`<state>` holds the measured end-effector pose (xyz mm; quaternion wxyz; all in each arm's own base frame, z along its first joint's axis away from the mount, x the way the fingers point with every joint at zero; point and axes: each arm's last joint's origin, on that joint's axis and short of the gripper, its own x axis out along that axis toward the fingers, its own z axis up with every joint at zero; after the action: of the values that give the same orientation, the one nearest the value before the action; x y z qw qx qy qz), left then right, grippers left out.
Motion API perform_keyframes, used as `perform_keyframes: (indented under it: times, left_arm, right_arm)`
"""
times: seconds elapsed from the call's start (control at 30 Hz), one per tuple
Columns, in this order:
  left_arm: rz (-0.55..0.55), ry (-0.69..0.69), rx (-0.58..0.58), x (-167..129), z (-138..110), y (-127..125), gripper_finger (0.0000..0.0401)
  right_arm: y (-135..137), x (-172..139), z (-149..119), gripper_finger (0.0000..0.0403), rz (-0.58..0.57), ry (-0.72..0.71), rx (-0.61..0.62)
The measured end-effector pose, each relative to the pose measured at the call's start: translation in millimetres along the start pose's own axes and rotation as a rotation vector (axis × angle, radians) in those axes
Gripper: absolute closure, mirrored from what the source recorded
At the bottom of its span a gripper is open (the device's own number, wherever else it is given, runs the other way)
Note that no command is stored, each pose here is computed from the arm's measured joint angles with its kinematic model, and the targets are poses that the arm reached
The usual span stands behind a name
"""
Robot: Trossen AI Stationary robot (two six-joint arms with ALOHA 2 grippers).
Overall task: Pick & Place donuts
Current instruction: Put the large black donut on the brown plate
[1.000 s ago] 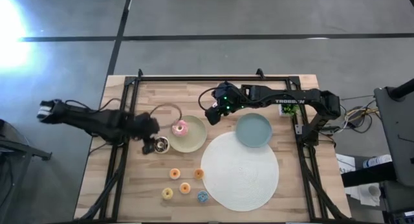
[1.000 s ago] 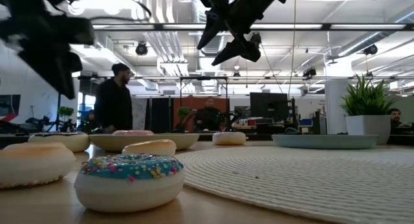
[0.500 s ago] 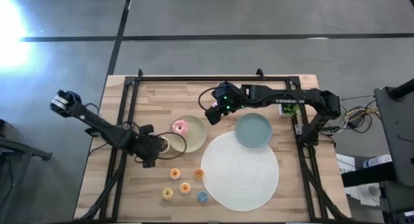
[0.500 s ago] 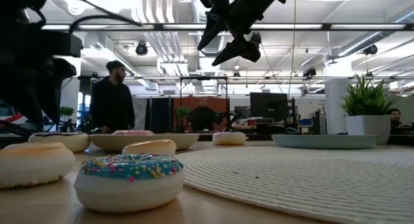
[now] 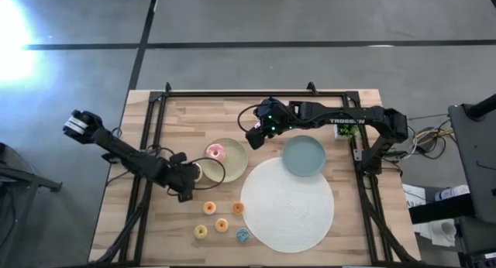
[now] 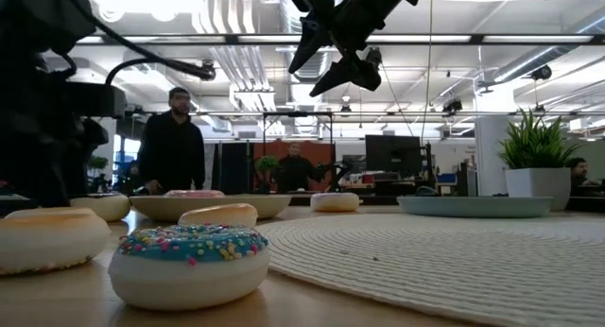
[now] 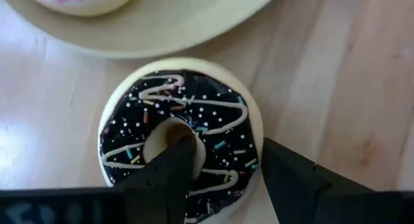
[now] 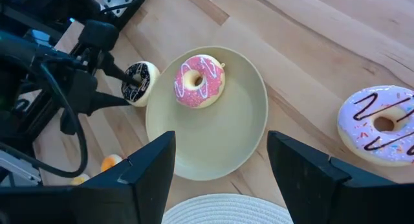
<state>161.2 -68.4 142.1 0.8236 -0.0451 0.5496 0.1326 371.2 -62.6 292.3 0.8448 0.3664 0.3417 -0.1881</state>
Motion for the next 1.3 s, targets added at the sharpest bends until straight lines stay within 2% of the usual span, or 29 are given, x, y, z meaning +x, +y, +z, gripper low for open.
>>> perform_keyframes:
  times: [0.1, 0.17, 0.37, 0.53, 0.67, 0.8, 0.93, 1.0, 1.13, 1.3]
  left_arm:
    - [0.027, -0.002, -0.012, 3, 1, -1, 0.0252]
    - [0.051, -0.015, -0.014, 3, 2, -1, 0.0270]
    - [0.097, -0.049, -0.047, 4, 5, -1, 0.0382]
    - [0.038, -0.120, -0.107, -20, 21, -4, 0.0397]
    - [0.083, -0.139, -0.101, -46, 30, 1, 0.0399]
    - [0.096, -0.151, -0.051, -56, 34, 5, 0.0399]
    - [-0.038, -0.324, 0.071, -62, 56, -5, 0.0400]
    - [-0.066, -0.344, 0.148, -55, 64, -5, 0.0400]
    - [-0.087, -0.262, 0.268, -26, 74, 2, 0.0400]
    - [-0.073, -0.283, 0.396, 0, 97, 6, 0.0400]
  right_arm:
    - [0, 0, 0, 0.0168, 0.000, 0.000, -0.005]
    - [0, 0, 0, 0.0168, 0.001, 0.002, -0.013]
    - [0, 0, -1, 0.0168, 0.003, 0.009, -0.022]
    - [1, -1, -1, 0.0168, 0.013, 0.015, -0.025]
    - [1, -4, 0, 0.0171, 0.017, 0.009, -0.027]
    - [-5, -4, -3, 0.0175, -0.037, 0.039, -0.037]
    - [-17, -4, -7, 0.0174, -0.114, 0.111, -0.043]
    - [-22, -4, -6, 0.0175, -0.132, 0.121, -0.041]
    - [-29, -5, -1, 0.0174, -0.147, 0.117, -0.026]
    - [-33, -6, -2, 0.0175, -0.164, 0.143, -0.019]
